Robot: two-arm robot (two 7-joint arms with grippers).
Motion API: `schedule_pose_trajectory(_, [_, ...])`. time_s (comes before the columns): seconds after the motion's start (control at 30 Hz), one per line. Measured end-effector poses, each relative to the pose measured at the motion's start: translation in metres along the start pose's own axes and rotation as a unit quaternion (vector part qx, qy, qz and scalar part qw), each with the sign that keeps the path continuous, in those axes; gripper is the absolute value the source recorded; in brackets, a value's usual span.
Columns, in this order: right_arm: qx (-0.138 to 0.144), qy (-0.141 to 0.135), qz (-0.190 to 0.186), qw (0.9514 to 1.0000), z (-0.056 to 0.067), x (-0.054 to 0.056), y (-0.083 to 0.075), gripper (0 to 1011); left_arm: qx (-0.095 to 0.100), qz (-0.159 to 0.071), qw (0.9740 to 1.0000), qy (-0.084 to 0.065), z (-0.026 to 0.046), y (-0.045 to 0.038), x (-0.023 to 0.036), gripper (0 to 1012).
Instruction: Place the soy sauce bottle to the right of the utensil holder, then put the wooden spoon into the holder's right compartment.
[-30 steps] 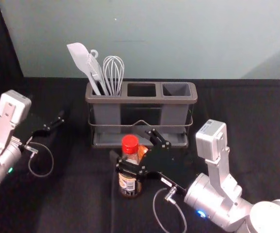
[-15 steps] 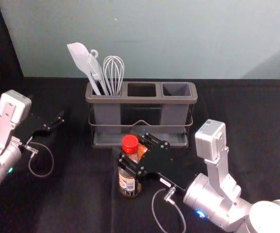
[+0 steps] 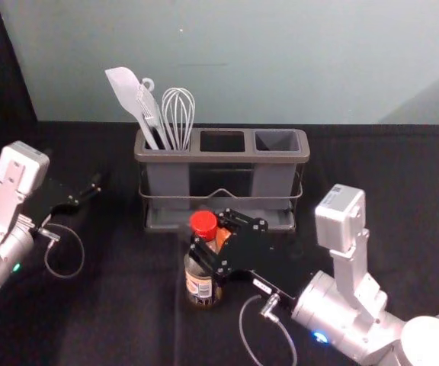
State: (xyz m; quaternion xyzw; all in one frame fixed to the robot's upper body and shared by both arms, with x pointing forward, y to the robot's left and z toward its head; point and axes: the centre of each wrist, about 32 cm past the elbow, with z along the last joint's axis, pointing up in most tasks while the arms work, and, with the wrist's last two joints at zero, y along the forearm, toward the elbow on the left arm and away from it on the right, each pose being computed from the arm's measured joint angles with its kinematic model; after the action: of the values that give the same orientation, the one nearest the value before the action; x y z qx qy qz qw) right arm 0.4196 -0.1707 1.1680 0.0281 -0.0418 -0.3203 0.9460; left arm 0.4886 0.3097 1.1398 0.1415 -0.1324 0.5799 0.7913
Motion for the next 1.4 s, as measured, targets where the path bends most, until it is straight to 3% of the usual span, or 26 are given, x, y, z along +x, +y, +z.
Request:
schedule_pose_trajectory(0.23, [0.014, 0.001, -0.006, 0.9999, 0.011, 0.003, -0.012, 393, 0.000, 0.000, 1.0000, 0.000, 0.0000, 0.0000, 0.0000, 1000])
schedule_pose_trajectory(0.7, [0.009, 0.000, -0.073, 0.9973, 0.015, 0.035, -0.052, 393, 0.000, 0.000, 1.0000, 0.000, 0.0000, 0.0000, 0.0000, 1000])
schedule_pose_trajectory(1.1, [-0.001, -0.011, -0.161, 0.9868, 0.015, 0.072, -0.090, 393, 0.000, 0.000, 1.0000, 0.000, 0.0000, 0.0000, 0.0000, 1000])
schedule_pose_trajectory(1.4, [-0.001, -0.014, -0.185, 0.9826, 0.014, 0.090, -0.095, 393, 0.000, 0.000, 1.0000, 0.000, 0.0000, 0.0000, 0.0000, 1000])
